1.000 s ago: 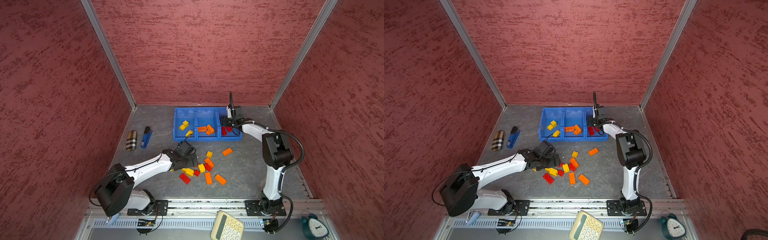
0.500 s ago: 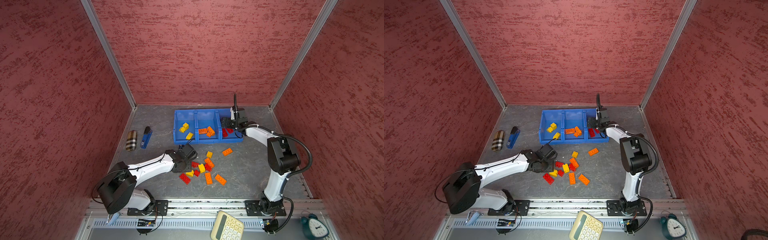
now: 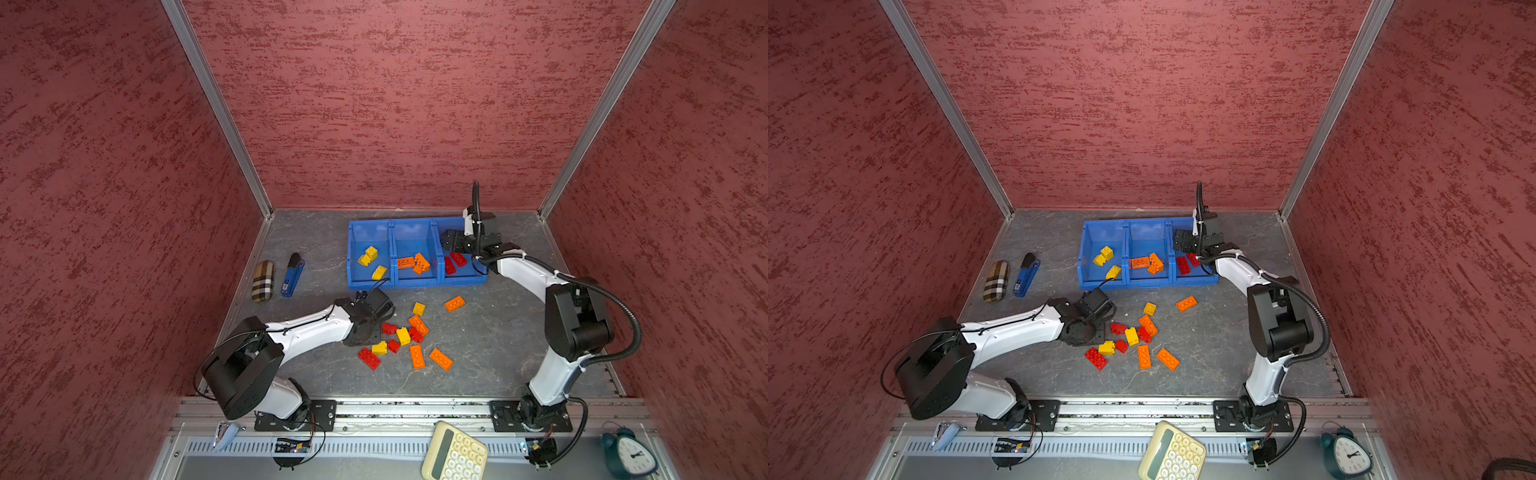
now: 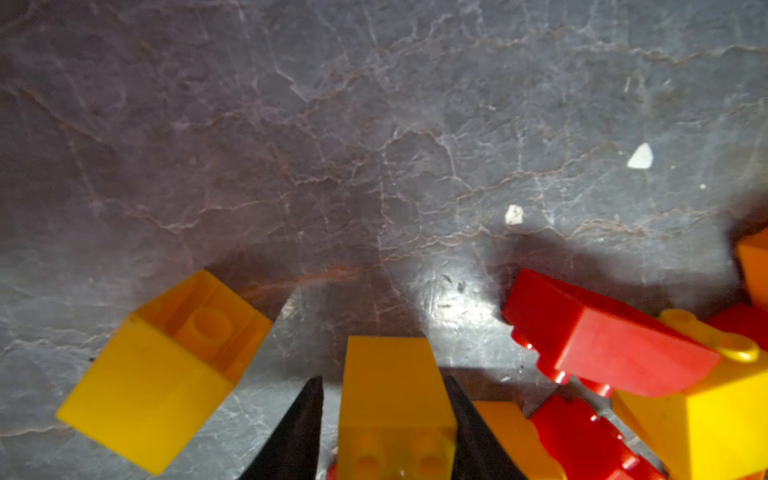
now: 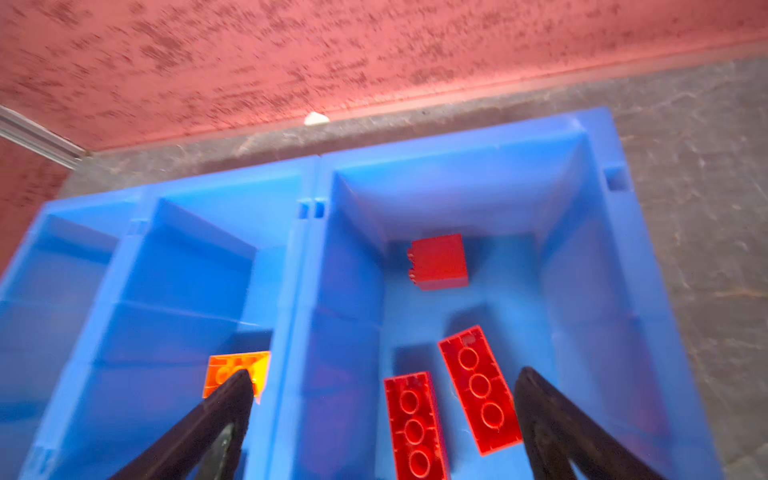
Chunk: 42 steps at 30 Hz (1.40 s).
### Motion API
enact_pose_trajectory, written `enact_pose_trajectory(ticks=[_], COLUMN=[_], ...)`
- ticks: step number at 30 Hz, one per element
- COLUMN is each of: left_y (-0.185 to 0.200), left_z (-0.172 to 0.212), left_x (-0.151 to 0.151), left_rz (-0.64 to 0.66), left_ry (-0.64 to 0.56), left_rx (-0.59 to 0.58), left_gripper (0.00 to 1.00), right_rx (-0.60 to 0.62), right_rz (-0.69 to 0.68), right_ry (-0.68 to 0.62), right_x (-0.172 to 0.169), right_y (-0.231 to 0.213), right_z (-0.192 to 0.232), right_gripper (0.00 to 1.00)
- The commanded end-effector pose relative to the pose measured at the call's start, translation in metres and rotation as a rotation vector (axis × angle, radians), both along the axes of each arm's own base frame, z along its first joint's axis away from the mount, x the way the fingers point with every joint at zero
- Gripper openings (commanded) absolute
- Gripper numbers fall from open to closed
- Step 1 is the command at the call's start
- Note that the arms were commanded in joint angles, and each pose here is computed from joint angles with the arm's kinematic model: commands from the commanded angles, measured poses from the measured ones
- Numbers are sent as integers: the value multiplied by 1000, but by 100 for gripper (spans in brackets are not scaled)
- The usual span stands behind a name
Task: Sort the legos into containers by color
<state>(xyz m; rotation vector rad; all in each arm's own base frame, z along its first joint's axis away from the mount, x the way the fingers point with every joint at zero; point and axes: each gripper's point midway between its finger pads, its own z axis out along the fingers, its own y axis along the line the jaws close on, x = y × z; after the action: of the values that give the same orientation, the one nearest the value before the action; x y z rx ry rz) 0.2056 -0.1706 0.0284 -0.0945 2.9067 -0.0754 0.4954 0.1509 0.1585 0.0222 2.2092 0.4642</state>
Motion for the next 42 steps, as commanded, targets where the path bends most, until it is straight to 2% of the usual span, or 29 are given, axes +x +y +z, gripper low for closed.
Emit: enact_pose_trajectory(ticks=[1, 8, 11, 16, 22, 26, 28, 34, 42], left_y=[-2, 1, 4, -17, -22, -17, -12, -6, -18], left_z=[-6, 12, 33, 73, 106, 110, 106, 92, 79], left_x=[3, 14, 20, 45, 107, 150, 170, 223, 270], left_rz=[4, 13, 28, -27, 11, 39, 53, 38, 8], left_ry=[4, -74, -132, -233, -368, -445, -464, -478, -465], left_rx=[-1, 8, 3, -110, -169, -130, -104, -24, -38], left_gripper=[40, 26, 23, 24, 24, 25, 26, 26, 29], right_rx=[78, 107, 130, 161, 99, 12, 6, 23, -24], right_rz=[75, 104, 133, 223, 244, 181, 147, 111, 46], right_ry=[-65, -76, -64, -24, 11, 47, 48, 42, -11], right_x=[-5, -16, -27, -53, -70, -69, -67, -62, -59], right_y=[17, 27, 32, 51, 76, 87, 90, 101, 85], right_z=[23, 30, 30, 18, -4, -25, -28, -28, -11], right_gripper=[99, 99, 99, 99, 99, 99, 99, 99, 99])
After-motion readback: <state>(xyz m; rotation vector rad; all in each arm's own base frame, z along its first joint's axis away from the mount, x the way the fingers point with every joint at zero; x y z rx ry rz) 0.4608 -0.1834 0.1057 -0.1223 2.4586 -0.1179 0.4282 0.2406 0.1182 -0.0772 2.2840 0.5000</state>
